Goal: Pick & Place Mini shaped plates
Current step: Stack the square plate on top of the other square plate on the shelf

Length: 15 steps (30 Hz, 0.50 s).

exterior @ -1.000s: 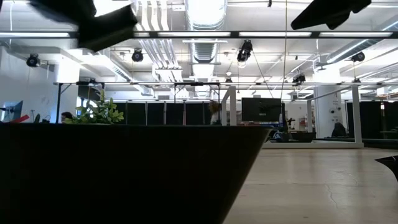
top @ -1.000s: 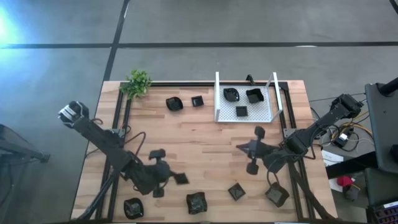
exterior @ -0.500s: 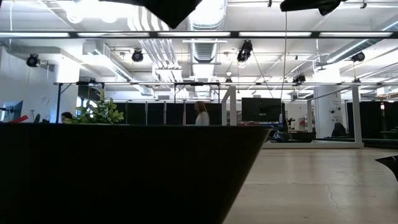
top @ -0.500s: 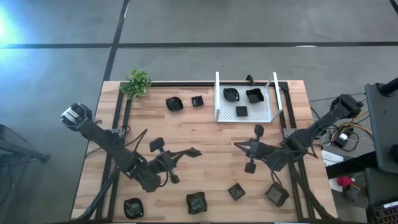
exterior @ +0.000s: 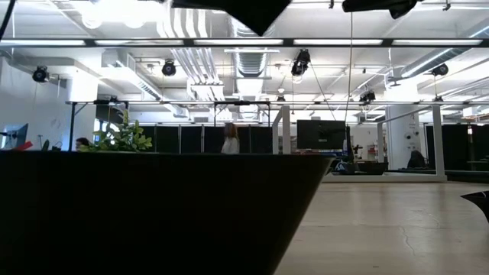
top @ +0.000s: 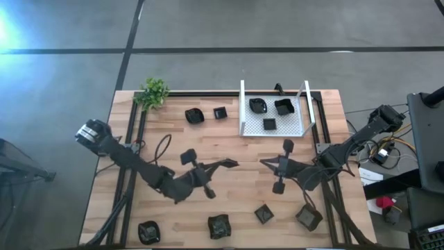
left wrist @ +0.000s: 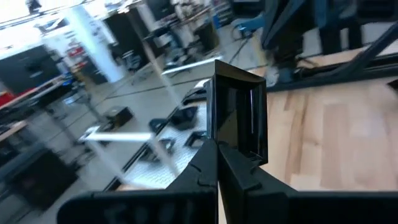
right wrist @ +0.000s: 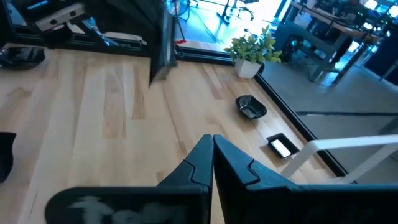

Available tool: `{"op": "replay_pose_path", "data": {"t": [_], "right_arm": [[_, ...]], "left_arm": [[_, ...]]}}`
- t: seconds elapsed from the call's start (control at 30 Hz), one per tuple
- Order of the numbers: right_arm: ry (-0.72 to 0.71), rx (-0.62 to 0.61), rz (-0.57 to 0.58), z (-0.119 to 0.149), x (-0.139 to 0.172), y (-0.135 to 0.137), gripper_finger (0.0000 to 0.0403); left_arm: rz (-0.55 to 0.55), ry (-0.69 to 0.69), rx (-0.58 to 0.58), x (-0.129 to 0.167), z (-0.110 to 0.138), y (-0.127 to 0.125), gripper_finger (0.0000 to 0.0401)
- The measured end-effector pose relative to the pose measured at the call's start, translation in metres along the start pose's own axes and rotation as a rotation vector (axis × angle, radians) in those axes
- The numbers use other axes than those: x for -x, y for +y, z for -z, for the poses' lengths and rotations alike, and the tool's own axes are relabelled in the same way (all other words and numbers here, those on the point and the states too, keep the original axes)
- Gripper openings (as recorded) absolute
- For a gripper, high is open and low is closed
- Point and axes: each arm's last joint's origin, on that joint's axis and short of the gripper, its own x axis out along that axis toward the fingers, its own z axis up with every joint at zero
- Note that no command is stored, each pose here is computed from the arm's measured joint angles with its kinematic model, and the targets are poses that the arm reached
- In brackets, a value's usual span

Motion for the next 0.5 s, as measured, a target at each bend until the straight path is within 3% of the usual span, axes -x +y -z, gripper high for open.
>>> {"op": "replay_pose_path", "data": {"t": [0.17,0.5], "right_arm": [[0.007,0.019,-0.022,0.002,-0.005,0.005,0.0008],[-0.037,0.112,0.008,0.002,-0.016,0.017,0.0009]], "left_arm": [[0.113,-0.042,-0.011,-0.017,-0.001,0.003,0.0000],[0.143,-0.044,-0.013,-0.020,-0.001,0.004,0.0000]]}}
